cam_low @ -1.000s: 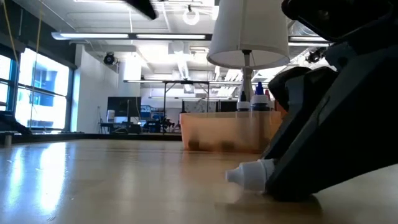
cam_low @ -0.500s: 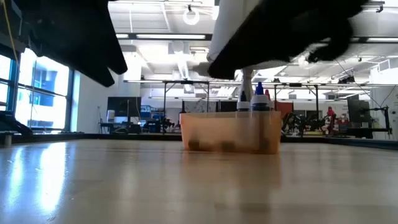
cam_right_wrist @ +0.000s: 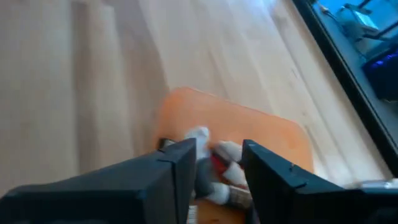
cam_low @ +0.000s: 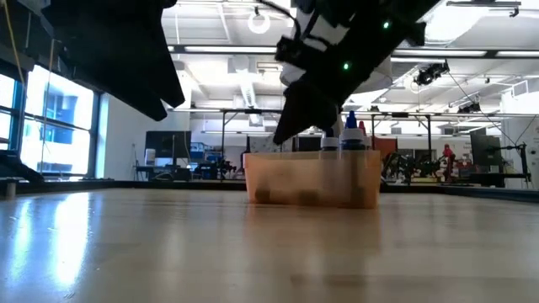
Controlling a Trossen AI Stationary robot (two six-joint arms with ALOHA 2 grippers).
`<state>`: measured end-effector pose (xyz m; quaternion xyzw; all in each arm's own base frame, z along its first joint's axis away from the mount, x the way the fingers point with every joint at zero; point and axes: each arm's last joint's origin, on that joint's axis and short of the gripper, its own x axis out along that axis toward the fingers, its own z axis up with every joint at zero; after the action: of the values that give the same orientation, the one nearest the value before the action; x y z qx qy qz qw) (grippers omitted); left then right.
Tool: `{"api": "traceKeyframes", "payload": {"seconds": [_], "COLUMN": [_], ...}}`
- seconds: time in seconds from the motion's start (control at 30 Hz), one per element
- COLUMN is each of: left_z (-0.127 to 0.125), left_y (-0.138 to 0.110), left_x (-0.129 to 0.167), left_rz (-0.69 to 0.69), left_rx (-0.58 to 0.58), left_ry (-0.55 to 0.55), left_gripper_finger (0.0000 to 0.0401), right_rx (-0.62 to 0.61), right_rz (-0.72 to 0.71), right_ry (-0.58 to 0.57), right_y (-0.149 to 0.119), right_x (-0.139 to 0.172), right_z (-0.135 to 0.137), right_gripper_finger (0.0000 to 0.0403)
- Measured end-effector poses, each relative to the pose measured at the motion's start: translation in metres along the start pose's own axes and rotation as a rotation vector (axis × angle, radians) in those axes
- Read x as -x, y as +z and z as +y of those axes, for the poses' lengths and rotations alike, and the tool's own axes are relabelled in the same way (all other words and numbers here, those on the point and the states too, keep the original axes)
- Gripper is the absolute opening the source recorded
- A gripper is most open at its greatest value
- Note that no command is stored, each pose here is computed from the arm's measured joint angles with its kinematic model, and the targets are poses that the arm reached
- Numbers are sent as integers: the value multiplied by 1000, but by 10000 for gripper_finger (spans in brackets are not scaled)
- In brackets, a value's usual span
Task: Pick & Place food coloring
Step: Put the small black food coloring bottle into the orange bin, then return to Home Position
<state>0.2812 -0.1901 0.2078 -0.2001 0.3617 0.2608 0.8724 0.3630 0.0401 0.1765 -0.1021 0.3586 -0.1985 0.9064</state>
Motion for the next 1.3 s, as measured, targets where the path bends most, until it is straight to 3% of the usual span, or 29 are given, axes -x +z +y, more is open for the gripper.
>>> {"api": "traceKeyframes", "payload": {"seconds": [0.2, 0.3, 0.43, 0.57, 0.67, 0.77, 0.87, 1.03, 1.17, 1.3], "left_z": [1, 9, 36, 64, 79, 97, 121, 164, 184, 195], "left_y": [0, 2, 15, 31, 34, 32, 31, 16, -7, -19], "left_x": [0, 7, 35, 65, 83, 101, 112, 106, 83, 62], "left_rz": [-6, 9, 29, 26, 17, -62, -112, -180, -306, -443], "left_rx": [3, -12, 0, -40, -110, -189, -158, -60, -22, 2], "left_ry": [7, 60, 158, 224, 241, 234, 172, 23, -215, -451], "left_gripper_finger": [214, 214, 214, 214, 214, 214, 214, 214, 214, 214], "right_rx": [51, 122, 156, 166, 85, 56, 30, -77, -103, -123], "right_rz": [-12, -43, -106, -146, -129, -155, -202, -325, -422, -486], "right_ry": [-72, -23, 50, 58, 113, 129, 131, 176, 204, 309], "right_y": [3, 10, 24, 24, 7, -26, -62, -110, -138, -155], "right_x": [0, 19, 73, 142, 185, 202, 207, 207, 204, 205], "right_z": [-6, -6, -14, -39, -60, -72, -81, -92, -98, -103], "right_gripper_finger": [155, 161, 160, 150, 141, 133, 127, 124, 124, 124]}}
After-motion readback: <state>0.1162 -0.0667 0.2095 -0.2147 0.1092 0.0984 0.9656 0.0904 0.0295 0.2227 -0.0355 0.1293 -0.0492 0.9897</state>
